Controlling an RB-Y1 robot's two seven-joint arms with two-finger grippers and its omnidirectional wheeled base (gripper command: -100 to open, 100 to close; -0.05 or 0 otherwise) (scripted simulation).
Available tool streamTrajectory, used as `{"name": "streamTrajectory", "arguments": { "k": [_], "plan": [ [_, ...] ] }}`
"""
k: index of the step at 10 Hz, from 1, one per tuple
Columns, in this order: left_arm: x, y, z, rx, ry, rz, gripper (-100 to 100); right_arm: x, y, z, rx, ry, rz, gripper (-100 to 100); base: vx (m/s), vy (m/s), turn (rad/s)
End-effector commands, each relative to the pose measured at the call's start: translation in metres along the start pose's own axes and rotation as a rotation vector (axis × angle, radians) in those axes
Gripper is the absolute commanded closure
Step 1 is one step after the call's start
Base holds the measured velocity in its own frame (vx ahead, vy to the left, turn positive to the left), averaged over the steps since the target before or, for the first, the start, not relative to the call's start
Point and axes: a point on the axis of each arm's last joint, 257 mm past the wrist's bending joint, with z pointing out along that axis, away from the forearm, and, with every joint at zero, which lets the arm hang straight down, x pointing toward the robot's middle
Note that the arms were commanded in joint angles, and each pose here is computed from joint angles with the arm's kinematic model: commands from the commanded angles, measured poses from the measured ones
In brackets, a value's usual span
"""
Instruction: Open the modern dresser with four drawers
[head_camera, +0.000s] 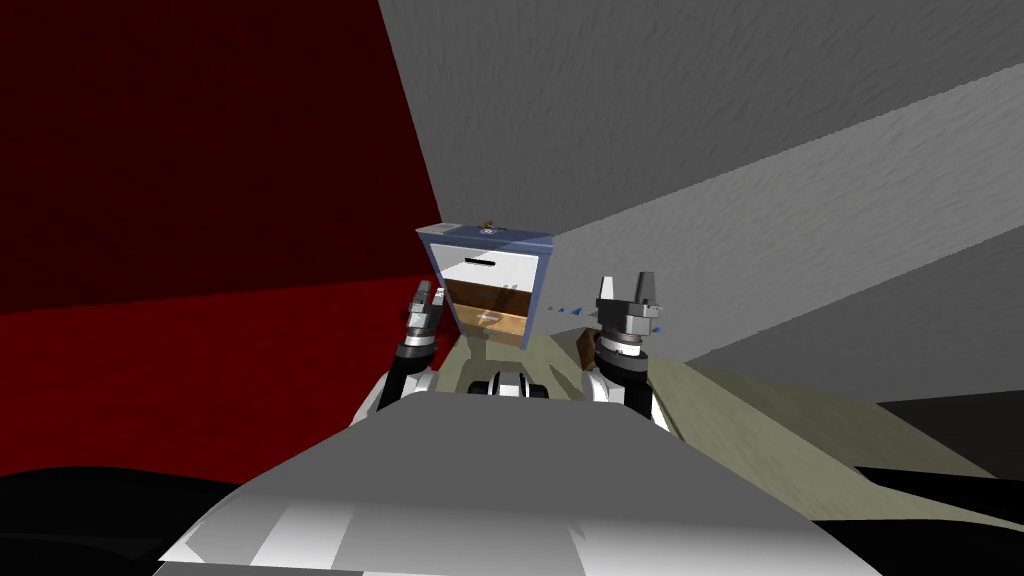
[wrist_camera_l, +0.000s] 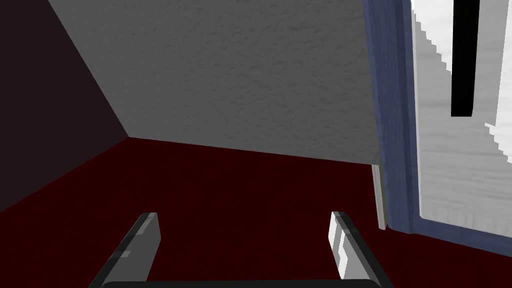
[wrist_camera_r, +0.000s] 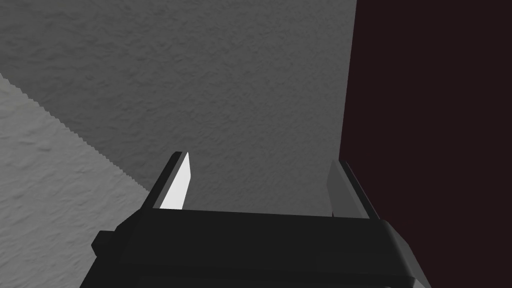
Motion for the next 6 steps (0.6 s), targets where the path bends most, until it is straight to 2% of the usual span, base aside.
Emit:
{"name": "streamTrajectory", "arguments": {
  "k": [1, 6],
  "plan": [
    [0.004, 0.021, -0.008, -0.033, 0.013, 0.012, -100, 0.000, 0.000, 0.000, 0.000, 0.000, 0.000, 0, 0.053, 0.005, -0.033],
    [0.011, 0.065, -0.032, -0.107, 0.040, 0.040, -100, 0.000, 0.000, 0.000, 0.000, 0.000, 0.000, 0, 0.088, -0.011, -0.046]
  ]
}}
